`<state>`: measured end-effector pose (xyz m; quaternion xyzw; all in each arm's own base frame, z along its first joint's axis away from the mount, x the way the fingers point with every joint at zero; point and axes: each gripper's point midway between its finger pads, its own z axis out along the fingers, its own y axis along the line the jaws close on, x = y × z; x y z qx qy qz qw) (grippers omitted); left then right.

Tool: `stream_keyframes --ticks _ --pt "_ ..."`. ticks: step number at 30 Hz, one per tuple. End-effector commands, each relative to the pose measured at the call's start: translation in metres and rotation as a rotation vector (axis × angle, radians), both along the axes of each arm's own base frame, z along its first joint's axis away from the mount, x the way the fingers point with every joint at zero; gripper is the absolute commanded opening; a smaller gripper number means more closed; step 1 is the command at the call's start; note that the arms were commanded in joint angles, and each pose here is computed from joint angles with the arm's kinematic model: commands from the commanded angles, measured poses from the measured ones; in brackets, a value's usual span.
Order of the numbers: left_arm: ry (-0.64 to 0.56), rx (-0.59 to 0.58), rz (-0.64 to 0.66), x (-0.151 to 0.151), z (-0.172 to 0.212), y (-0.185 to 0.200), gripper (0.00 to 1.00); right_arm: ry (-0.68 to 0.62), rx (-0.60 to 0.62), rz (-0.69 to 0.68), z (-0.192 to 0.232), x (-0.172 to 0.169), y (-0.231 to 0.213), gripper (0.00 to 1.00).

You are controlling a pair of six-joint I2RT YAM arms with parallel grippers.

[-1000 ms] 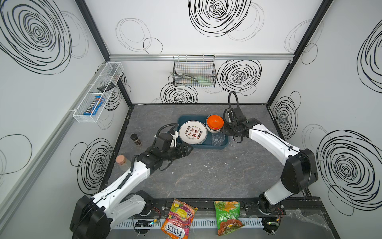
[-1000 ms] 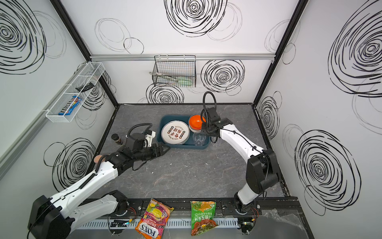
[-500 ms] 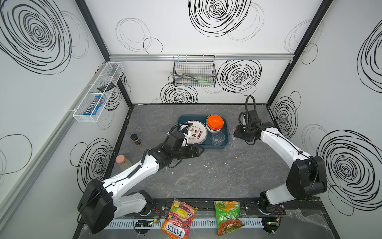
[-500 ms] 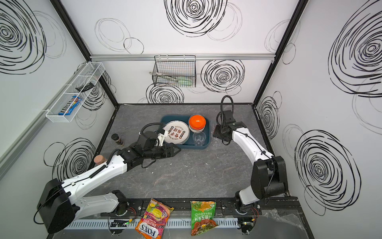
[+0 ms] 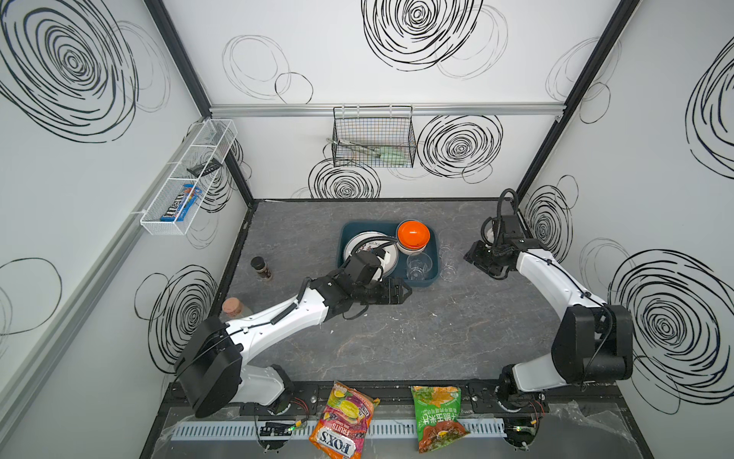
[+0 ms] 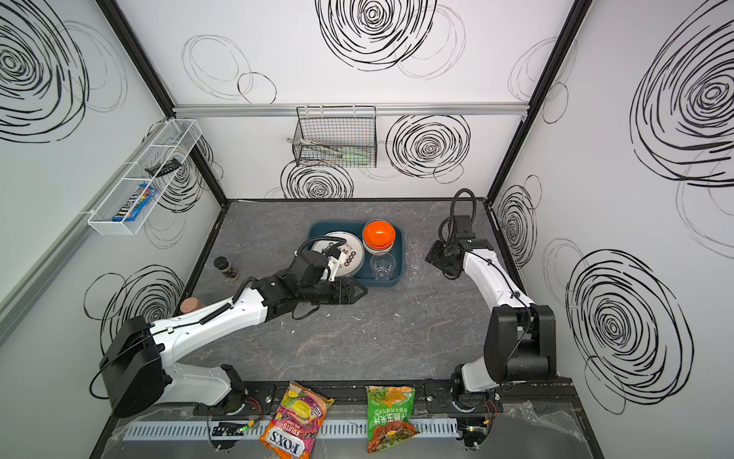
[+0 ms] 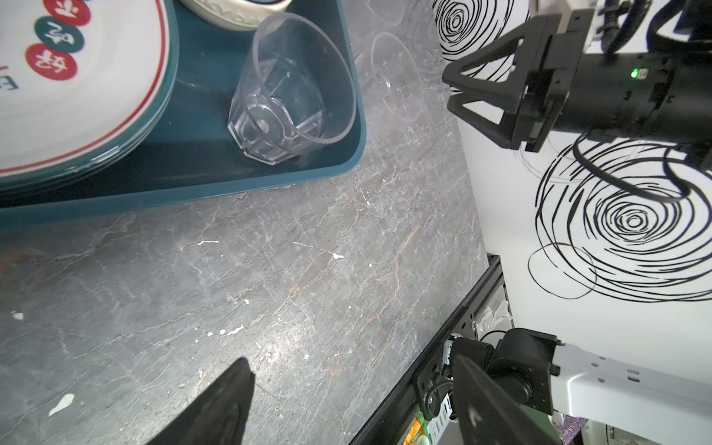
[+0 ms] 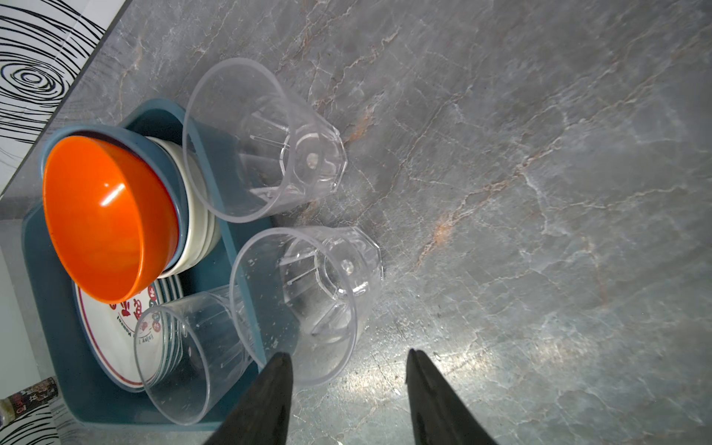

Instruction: Place the mixed dishes into the plastic bin

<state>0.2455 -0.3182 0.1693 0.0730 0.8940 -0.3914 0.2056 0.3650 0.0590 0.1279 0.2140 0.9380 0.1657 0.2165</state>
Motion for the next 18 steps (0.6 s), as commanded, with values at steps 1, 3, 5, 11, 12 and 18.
stream_keyframes --ticks 1,3,5,11,12,18 --pt "-0.076 -0.016 -0.007 0.008 0.018 -0.01 0.85 0.016 0.043 -0.01 -0.011 0.006 0.004 0.51" --pt "-0.072 -0.01 -0.01 0.007 0.015 -0.01 0.85 0.024 0.054 -0.01 -0.015 0.009 0.006 0.51" --pt "-0.067 -0.007 -0.01 0.006 0.012 -0.01 0.85 0.037 0.06 -0.01 -0.019 0.011 0.007 0.5" --pt "-0.057 -0.004 -0.006 0.004 0.007 -0.006 0.84 0.067 0.058 -0.016 -0.032 0.013 0.006 0.45" --pt "-0.055 -0.006 -0.004 0.004 0.006 -0.006 0.85 0.072 0.057 -0.016 -0.034 0.013 0.006 0.44" --pt "-0.048 -0.008 0.002 0.003 0.003 -0.003 0.84 0.098 0.051 -0.017 -0.045 0.011 0.006 0.38"
